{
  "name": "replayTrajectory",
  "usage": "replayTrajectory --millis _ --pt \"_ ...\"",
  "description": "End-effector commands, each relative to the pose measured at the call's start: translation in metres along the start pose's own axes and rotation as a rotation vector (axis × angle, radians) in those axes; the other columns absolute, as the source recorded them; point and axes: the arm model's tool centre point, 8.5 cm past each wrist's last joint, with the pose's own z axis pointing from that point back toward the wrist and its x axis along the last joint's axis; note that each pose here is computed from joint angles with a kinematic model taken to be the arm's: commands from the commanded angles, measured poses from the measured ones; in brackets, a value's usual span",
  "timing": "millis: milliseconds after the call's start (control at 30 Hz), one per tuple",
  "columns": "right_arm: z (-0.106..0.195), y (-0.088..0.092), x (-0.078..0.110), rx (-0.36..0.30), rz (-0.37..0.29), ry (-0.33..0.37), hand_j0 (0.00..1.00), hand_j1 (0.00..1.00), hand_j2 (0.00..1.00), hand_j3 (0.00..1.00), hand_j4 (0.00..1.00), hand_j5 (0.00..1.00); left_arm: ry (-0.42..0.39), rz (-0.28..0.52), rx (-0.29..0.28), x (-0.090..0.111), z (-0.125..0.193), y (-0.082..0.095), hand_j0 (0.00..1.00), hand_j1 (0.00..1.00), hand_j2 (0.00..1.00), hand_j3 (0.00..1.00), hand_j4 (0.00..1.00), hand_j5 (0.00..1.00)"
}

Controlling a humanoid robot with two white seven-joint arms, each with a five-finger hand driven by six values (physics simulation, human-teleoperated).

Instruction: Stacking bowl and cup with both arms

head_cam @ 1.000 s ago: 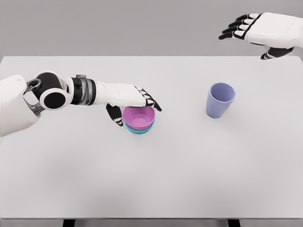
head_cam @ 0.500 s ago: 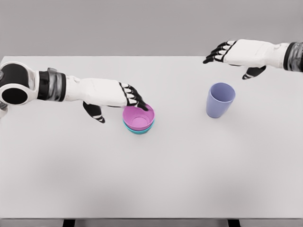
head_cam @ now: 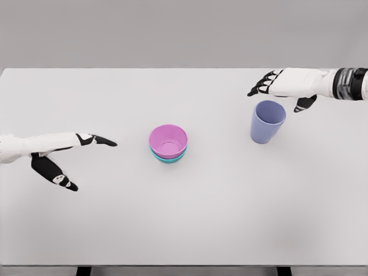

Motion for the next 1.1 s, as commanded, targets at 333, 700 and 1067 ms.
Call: replayTrajectory --millis 333,700,1067 --pt "0.013 -0.02 0.026 -0.031 0.104 -0.048 1.0 1.0 1.0 1.0 1.0 1.0 -0.018 0.266 0.153 -0.032 0.015 -0.019 1.0 1.0 1.0 1.0 1.0 1.0" --pt "0.005 -0.007 0.043 0.006 0.12 -0.098 1.0 1.0 1.0 1.0 1.0 1.0 -0.019 0.3 0.176 -0.04 0.013 -0.023 1.0 1.0 1.0 1.0 1.0 1.0" --pt "-0.001 0.018 0.023 0.06 0.042 -0.059 1.0 1.0 1.0 1.0 1.0 1.0 -0.02 0.306 0.173 -0.041 0.012 -0.025 1.0 1.0 1.0 1.0 1.0 1.0"
